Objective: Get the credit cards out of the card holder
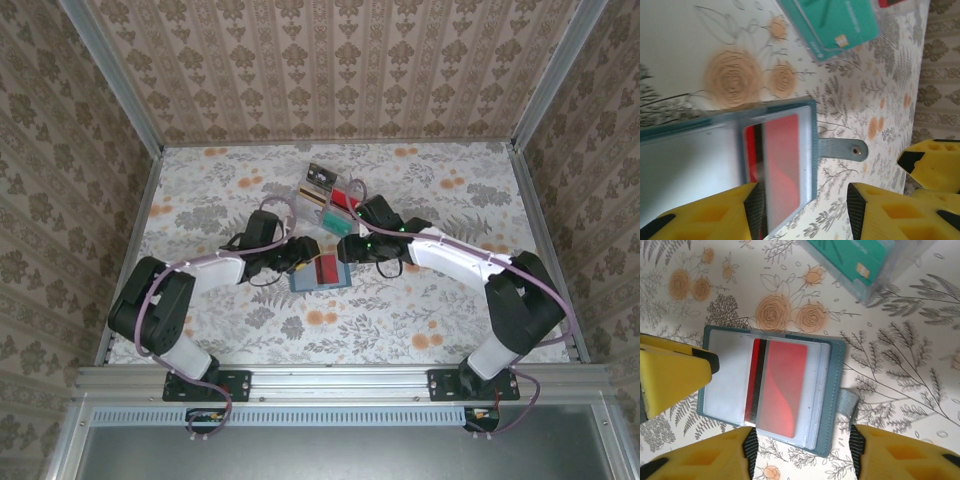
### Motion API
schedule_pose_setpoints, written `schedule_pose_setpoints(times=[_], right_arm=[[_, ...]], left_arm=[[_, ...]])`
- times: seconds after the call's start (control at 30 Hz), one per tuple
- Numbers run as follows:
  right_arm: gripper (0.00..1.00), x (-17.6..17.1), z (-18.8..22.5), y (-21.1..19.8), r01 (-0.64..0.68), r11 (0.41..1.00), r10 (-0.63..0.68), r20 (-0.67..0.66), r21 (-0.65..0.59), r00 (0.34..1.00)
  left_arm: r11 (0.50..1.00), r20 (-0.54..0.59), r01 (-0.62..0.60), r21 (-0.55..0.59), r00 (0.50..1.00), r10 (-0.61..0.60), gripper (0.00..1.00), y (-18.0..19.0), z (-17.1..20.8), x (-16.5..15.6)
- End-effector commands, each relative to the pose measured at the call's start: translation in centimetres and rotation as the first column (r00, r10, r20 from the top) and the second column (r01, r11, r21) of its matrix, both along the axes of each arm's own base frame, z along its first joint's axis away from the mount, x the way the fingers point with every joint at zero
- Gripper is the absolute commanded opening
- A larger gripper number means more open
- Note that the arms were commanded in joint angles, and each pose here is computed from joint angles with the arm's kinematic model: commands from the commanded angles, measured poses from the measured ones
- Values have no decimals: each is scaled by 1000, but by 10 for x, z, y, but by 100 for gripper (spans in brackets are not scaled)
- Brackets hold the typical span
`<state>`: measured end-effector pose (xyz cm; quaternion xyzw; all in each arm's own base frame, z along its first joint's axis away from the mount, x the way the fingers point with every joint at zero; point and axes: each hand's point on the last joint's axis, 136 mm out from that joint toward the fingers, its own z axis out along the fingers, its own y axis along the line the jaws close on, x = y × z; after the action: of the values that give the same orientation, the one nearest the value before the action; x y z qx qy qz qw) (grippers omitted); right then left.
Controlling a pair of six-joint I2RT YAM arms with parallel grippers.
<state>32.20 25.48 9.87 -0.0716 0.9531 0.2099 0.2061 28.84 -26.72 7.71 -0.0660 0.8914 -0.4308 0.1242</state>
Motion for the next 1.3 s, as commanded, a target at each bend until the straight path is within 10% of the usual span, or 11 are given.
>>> schedule_pose_setpoints(times=[0.0,1.27], right_arm=[[46,-1,-7,19,-22,1000,22,-52,12,998],[30,-17,-92,22,-29,987,-16,-278,-156,960]], left_arm=[[999,-19,-21,37,1000,22,47,10,-6,-7],[996,-57,86,8,995,-86,21,-20,-29,-4]])
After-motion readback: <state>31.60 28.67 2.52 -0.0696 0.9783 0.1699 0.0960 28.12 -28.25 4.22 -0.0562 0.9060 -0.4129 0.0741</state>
